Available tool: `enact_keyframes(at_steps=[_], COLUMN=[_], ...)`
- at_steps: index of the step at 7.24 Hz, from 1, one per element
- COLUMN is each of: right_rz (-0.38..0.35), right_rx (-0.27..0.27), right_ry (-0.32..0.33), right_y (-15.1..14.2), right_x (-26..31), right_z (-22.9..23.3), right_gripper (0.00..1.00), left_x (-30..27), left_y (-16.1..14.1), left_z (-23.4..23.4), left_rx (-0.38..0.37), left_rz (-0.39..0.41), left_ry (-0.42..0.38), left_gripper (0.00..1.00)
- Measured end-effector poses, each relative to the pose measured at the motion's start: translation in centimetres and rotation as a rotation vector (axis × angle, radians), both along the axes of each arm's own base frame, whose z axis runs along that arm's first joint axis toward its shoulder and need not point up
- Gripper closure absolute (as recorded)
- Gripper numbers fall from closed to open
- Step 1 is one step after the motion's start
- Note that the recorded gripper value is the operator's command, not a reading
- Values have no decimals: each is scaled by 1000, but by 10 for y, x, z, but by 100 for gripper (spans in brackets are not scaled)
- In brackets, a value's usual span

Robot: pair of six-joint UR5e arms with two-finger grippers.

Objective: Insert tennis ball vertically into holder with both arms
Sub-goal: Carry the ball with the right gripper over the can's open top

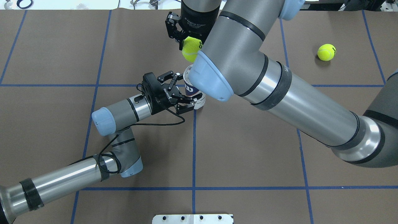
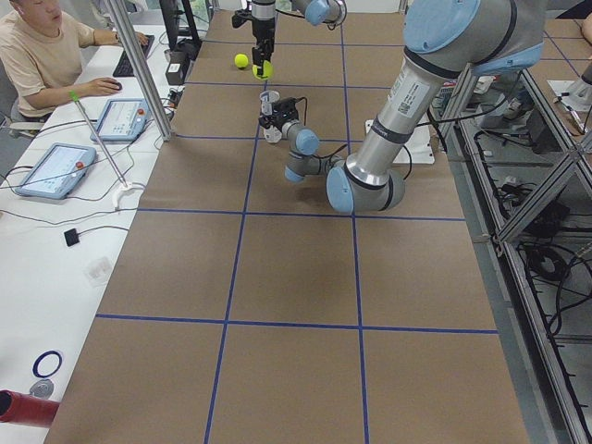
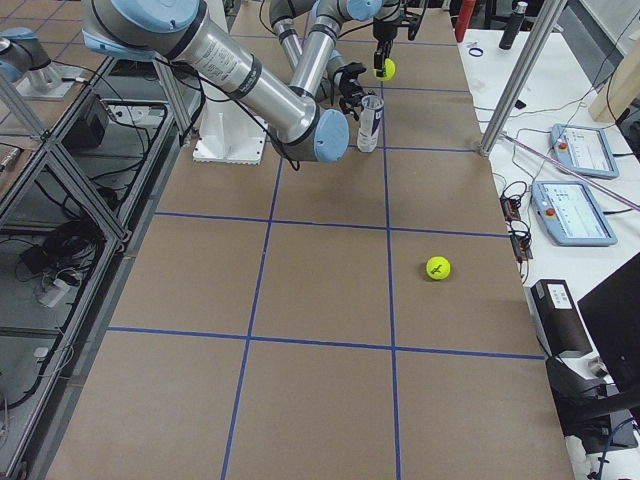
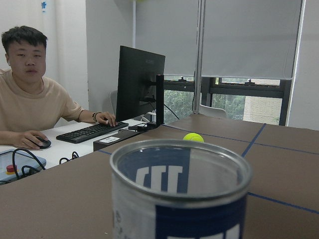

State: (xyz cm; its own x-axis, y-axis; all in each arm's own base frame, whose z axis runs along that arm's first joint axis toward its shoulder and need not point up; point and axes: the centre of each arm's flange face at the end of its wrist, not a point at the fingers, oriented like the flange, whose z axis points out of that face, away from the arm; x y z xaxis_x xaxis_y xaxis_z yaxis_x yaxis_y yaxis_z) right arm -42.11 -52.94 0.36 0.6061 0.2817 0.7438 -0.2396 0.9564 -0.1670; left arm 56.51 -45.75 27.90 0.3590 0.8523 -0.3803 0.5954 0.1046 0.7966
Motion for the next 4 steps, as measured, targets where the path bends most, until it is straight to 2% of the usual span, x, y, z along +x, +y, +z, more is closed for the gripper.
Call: enact_keyframes(at_steps=[1, 2, 3, 4], right_rz=[-3, -4, -4, -2], right_rx=[0, -1, -1, 3], right_ry=[3, 6, 7, 11], right_y=[2, 3, 3, 4], right_x=[-1, -2, -2, -4], right_z=[5, 7, 8, 8], right_gripper=[63, 54, 2, 1], left_x=[0, 0, -1, -1], left_y=[0, 0, 0, 0], left_z=[0, 0, 1, 1], left_rx=[0, 0, 0, 1], left_rz=[-1, -1, -1, -1], left_ry=[0, 0, 0, 1], left_gripper=[1, 1, 1, 1])
